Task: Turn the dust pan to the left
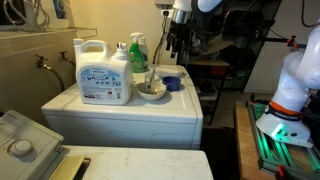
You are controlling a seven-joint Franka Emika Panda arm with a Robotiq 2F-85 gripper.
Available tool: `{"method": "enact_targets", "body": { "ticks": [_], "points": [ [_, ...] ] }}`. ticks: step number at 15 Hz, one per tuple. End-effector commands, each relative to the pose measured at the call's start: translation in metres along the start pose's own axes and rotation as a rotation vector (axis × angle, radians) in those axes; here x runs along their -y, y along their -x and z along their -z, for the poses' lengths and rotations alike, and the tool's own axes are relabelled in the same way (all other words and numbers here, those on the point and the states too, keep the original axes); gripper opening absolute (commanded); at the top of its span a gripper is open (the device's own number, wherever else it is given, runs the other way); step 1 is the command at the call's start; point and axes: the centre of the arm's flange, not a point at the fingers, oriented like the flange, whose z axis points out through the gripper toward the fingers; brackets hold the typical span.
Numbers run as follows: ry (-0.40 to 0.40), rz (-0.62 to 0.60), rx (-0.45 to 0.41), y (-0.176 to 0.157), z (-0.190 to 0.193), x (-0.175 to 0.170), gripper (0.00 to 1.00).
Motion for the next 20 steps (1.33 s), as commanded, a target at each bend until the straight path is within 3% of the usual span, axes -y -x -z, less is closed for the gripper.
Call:
{"method": "enact_targets", "body": {
  "ticks": [1, 10, 13, 14, 17, 20],
  "points": [
    [0.03, 0.197, 0.033, -0.006, -0.01, 0.003, 1.0],
    [0.018, 0.605, 0.251, -0.04, -0.083, -0.01, 1.0],
    [-0.157, 0.576, 0.123, -0.042, -0.074, -0.022, 1.0],
    [-0.07, 0.569, 0.165, -0.038, -0.086, -0.004, 1.0],
    [-0.119, 0.575, 0.112, -0.042, -0.078, -0.014, 1.0],
    [-0.115, 0.632, 0.166, -0.059, -0.083, -0.036, 1.0]
  ]
}}
